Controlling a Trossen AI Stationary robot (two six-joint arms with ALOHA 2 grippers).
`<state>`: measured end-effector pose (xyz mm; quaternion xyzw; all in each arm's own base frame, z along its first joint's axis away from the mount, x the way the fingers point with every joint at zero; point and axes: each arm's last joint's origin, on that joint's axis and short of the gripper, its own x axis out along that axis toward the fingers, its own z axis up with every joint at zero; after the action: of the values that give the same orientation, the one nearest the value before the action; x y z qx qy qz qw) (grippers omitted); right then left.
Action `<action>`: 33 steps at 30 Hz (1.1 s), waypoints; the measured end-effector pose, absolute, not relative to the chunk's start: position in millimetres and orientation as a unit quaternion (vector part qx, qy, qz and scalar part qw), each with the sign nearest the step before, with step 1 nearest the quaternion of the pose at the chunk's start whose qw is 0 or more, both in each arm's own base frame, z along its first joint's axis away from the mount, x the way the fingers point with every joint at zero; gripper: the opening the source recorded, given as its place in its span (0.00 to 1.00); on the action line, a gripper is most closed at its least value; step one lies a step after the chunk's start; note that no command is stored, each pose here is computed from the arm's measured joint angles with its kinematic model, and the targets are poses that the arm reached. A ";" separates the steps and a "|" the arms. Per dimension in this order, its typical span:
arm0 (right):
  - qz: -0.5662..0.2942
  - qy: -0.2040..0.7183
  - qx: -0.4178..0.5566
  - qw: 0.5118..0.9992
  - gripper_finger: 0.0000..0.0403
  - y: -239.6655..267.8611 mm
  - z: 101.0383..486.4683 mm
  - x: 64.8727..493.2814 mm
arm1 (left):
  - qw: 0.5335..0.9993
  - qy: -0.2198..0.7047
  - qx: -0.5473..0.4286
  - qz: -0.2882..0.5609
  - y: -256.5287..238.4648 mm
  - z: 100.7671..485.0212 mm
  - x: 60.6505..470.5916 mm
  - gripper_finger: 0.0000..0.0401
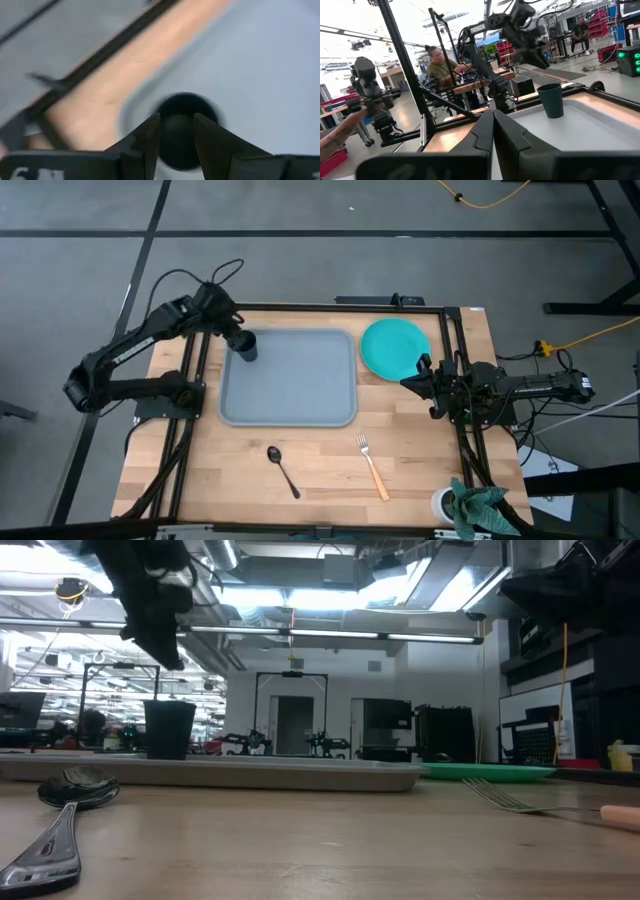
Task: Pick and place plate/cup/fork/spoon on tray
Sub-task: Put the light blue plate on the gray table tray to the bottom right of the black cup
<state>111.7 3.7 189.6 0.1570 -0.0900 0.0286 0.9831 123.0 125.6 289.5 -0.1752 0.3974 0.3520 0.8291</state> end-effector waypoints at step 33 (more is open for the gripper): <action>0.028 -0.083 0.157 0.984 0.04 3.7 188.2 112.0 | 0.995 0.079 -0.066 0.018 18.9 193.0 116.6 0.27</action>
<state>112.0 3.7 188.2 0.1573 -0.0827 0.0279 0.9837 116.6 18.9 193.0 -0.0657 0.0789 0.0181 0.9945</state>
